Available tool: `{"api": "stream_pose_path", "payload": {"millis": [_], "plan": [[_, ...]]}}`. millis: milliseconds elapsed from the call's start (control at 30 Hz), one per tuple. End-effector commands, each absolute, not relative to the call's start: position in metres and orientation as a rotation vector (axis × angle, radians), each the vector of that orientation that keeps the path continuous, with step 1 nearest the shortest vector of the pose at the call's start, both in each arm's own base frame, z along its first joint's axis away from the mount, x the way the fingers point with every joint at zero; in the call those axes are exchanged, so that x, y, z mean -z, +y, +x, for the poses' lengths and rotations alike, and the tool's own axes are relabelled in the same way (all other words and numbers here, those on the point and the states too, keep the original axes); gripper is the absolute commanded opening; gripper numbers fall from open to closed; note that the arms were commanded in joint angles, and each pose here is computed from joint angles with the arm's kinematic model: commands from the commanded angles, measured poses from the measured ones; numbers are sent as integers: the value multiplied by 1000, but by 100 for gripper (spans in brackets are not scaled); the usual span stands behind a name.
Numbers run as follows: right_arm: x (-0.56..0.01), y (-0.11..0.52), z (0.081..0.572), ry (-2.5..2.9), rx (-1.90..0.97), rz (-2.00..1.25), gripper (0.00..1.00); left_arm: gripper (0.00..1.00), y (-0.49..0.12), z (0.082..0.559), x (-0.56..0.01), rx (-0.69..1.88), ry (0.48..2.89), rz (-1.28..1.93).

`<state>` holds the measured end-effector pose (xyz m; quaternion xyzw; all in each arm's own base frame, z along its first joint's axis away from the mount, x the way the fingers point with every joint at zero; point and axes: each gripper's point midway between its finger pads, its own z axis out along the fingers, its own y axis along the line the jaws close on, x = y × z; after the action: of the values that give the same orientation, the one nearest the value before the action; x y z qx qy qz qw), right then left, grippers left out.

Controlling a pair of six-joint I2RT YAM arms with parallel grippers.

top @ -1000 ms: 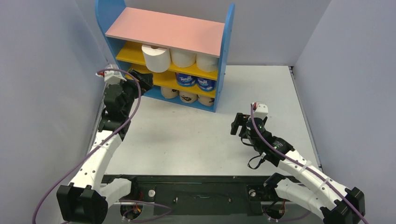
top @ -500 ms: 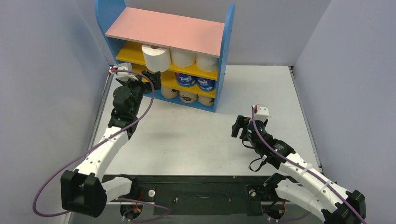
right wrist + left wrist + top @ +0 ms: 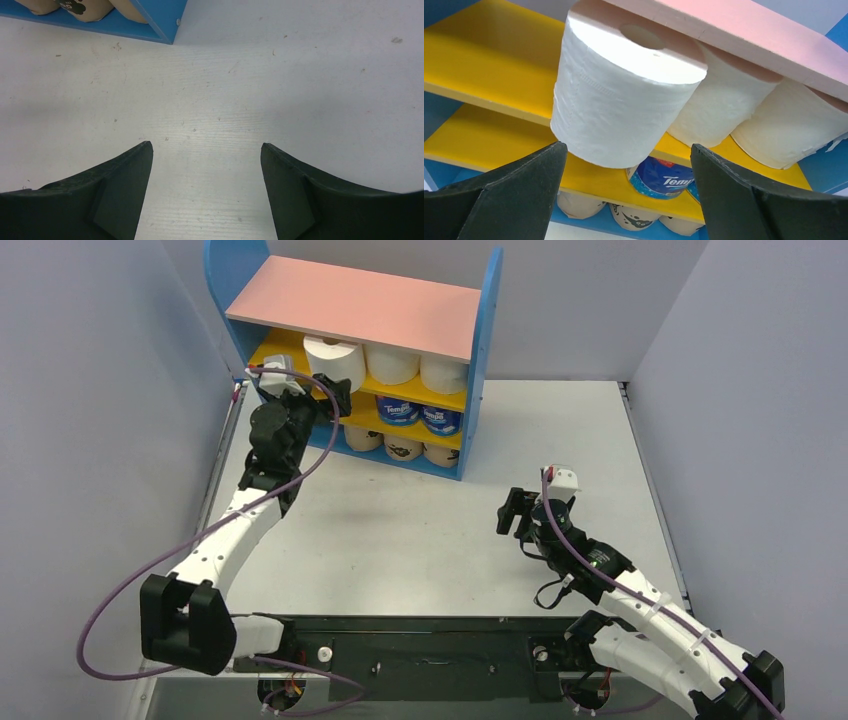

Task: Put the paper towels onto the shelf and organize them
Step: Place the paper towel on the shelf.

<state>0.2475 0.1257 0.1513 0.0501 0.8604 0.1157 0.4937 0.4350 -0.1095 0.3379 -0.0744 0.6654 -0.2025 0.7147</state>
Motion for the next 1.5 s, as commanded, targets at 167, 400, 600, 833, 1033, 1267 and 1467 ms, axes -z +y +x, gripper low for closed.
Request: {"api": "stream_pose_path", "payload": {"millis": [167, 400, 600, 833, 1033, 1267, 1467], "plan": [[-154, 117, 249, 2055, -259, 155, 74, 90, -113, 454, -362, 435, 1441, -141], [-151, 116, 248, 2059, -255, 154, 74, 88, -108, 466, -358, 413, 1435, -162], [-152, 115, 247, 2054, -256, 157, 74, 86, -107, 476, -360, 401, 1432, -164], [-150, 114, 248, 2058, -246, 162, 74, 83, -105, 486, -359, 398, 1428, -185], [-148, 114, 248, 2064, -238, 159, 74, 83, -103, 495, -357, 391, 1429, -199], [-148, 113, 247, 2064, -234, 157, 74, 88, -100, 488, -366, 398, 1409, -205], [-147, 114, 248, 2066, -236, 157, 74, 92, -92, 464, -374, 421, 1380, -246]]}}
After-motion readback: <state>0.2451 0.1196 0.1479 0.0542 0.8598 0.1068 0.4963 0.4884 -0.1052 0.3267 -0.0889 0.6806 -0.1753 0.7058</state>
